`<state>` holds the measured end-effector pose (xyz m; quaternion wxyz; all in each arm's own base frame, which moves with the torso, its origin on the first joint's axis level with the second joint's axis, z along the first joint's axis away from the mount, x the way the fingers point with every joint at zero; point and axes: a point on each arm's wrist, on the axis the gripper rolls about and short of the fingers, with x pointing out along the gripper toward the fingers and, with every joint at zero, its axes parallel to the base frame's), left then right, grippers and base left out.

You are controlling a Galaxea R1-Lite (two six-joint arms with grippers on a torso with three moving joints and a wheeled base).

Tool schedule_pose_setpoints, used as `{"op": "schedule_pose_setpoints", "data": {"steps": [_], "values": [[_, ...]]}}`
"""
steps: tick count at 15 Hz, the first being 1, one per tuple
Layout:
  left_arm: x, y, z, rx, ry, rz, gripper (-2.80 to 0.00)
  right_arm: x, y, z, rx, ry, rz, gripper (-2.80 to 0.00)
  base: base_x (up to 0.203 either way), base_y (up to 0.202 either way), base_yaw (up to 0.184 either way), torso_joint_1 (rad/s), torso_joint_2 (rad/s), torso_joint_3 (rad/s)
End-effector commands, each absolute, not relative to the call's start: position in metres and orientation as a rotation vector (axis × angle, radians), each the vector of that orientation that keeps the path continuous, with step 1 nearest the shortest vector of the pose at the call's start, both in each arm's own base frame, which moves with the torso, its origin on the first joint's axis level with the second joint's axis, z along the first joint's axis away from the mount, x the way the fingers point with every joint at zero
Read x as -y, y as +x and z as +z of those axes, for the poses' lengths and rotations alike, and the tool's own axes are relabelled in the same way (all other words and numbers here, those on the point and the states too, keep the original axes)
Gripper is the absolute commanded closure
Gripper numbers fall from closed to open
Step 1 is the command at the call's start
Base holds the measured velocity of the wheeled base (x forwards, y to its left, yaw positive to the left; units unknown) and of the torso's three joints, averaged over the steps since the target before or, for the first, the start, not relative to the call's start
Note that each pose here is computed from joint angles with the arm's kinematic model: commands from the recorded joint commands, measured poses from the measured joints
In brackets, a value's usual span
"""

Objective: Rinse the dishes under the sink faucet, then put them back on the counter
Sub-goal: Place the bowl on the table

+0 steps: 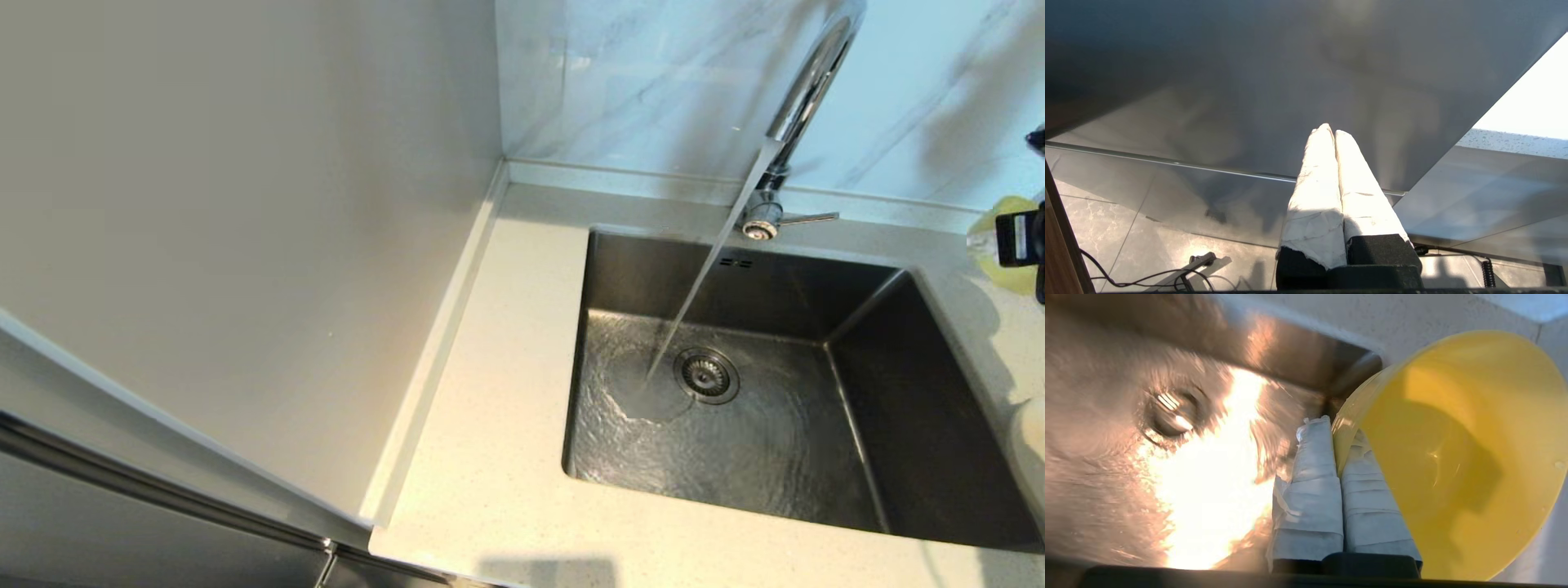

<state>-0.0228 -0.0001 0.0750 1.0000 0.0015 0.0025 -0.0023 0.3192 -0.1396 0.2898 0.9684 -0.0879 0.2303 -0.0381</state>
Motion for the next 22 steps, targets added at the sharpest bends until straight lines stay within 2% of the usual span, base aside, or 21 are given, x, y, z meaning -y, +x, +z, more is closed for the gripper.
{"op": "schedule_pose_setpoints", "data": {"steps": [1,10,19,20,21,22], "values": [[0.0,-0.023,0.075,-0.005,0.003,-0.005,0.0,0.152,0.339,0.264,-0.538,-0.265,-0.051,0.0,0.0,0.0,0.0,0.0,0.0,0.0],[0.0,-0.023,0.075,-0.005,0.003,-0.005,0.0,0.189,0.353,0.228,-0.647,-0.236,-0.145,0.0,0.0,0.0,0.0,0.0,0.0,0.0],[0.0,-0.023,0.075,-0.005,0.003,-0.005,0.0,0.196,0.363,0.213,-0.674,-0.18,-0.174,0.0,0.0,0.0,0.0,0.0,0.0,0.0],[0.0,-0.023,0.075,-0.005,0.003,-0.005,0.0,0.196,0.363,0.213,-0.671,-0.175,-0.178,-2.6,0.0,0.0,0.0,0.0,0.0,0.0],[0.0,-0.023,0.075,-0.005,0.003,-0.005,0.0,0.196,0.363,0.215,-0.664,-0.159,-0.185,-2.8,0.0,0.0,0.0,0.0,0.0,0.0],[0.0,-0.023,0.075,-0.005,0.003,-0.005,0.0,0.195,0.361,0.221,-0.645,-0.151,-0.193,-2.8,0.0,0.0,0.0,0.0,0.0,0.0]]}}
